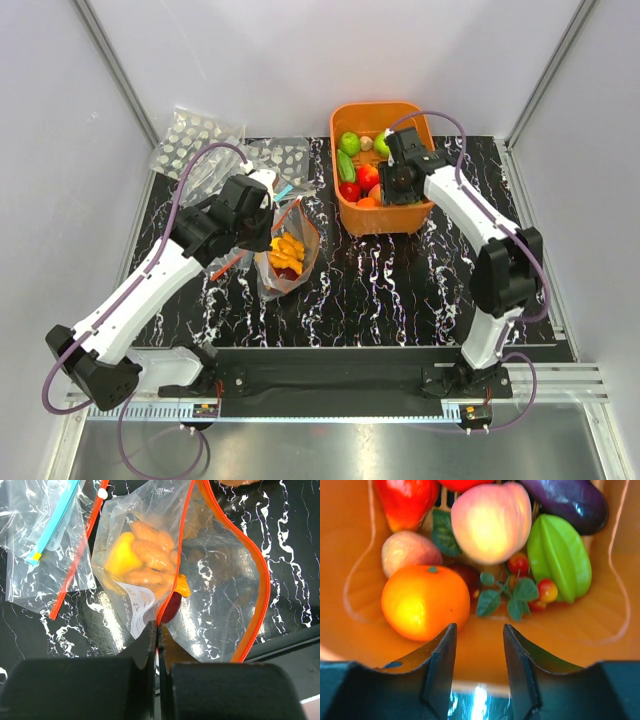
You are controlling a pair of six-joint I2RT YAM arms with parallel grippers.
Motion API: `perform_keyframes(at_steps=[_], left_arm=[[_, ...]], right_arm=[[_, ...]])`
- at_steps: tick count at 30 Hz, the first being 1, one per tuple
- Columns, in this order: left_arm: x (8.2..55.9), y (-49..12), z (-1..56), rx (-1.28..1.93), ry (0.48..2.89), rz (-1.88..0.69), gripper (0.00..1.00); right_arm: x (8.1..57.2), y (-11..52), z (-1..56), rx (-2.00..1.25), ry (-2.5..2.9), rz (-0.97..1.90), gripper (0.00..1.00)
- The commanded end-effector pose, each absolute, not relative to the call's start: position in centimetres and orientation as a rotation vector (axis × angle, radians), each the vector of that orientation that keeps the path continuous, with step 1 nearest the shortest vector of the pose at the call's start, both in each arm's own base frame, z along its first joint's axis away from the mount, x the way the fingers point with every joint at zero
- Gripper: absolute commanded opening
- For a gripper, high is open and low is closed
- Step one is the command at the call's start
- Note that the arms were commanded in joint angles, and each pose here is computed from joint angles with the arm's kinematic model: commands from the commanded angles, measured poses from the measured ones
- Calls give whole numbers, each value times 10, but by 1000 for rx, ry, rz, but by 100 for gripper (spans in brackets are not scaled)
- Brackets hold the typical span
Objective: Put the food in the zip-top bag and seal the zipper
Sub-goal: Move the bin to the center of the board.
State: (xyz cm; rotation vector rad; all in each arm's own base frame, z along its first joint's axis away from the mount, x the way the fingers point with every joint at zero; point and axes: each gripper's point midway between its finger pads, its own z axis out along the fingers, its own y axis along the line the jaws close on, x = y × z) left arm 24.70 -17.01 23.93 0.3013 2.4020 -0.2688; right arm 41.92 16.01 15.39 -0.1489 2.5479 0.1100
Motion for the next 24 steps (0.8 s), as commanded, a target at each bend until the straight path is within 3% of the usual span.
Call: perform_keyframes(at_steps=[1,15,19,24], left_arm=[[250,-173,252,309,2333,-312,0],[248,-173,253,334,2331,-316,0],[247,-171,257,333,2322,-312,0],[247,-169,263,333,2314,-309,0]], right_arm=[[377,162,183,-219,2557,211,48],[276,179,178,-360,2691,219,45],[282,174,190,-326,2620,195,43],[312,192,251,-329,2410,286,48]])
